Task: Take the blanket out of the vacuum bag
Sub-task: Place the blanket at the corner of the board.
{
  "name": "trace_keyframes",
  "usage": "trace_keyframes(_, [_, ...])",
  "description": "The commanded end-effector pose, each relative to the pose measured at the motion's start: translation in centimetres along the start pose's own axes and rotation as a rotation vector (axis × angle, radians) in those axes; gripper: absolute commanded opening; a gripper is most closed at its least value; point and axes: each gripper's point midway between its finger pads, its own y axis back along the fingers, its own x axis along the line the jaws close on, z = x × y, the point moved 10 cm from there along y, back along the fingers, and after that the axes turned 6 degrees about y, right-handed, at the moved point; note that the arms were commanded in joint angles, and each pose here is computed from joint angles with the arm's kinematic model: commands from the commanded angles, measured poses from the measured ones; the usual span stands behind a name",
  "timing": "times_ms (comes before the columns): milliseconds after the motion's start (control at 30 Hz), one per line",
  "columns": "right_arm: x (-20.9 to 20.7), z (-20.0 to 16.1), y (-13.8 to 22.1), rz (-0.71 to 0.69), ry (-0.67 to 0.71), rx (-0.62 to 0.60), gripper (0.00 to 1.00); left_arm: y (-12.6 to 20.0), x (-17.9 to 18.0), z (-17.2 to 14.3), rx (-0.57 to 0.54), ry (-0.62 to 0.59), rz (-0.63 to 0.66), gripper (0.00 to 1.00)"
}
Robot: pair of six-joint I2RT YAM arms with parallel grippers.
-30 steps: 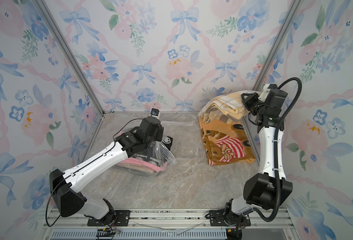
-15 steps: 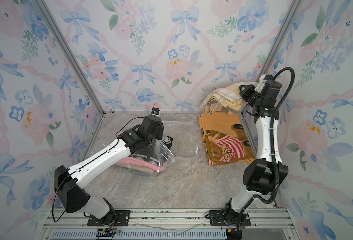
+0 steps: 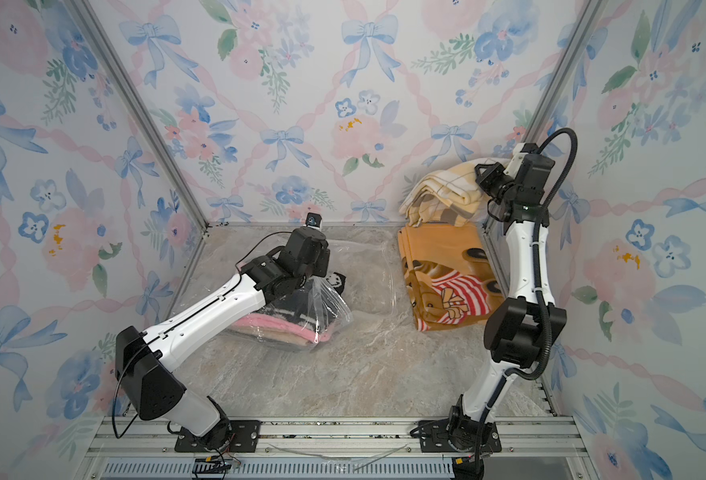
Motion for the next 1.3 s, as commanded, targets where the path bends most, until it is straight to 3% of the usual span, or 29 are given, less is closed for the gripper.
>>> trace_keyframes(0, [3.7,3.4,1.8,0.097,0.143,-0.147,0.00,-0.2,0.1,0.5,-0.005,-0.003,0.000,0.00])
trace_keyframes(333, [1.3,-1.4,3.2,0.027,0.107,-0.061,0.00,0.5,0.4,0.4,-0.008,0.012,-0.020,0.00])
trace_keyframes(533, [0.3,-4.0,5.6,-0.069,0.019,0.003,0.00,1.1,0.4,0.6,-0.014,0.026,-0.041,0.00])
trace_keyframes(833, [-3.2,-8.3,8.0,-0.328,-0.181,0.150,0.00,2.2,0.6,0.1,-0.016,0.044,-0.060,0.00])
trace_keyframes(1267, [-5.4,-13.7,11.1,-0.467,-0.319,0.244,0.00,3.5,1.3,-0.3,-0.028,0.063,-0.070,0.00])
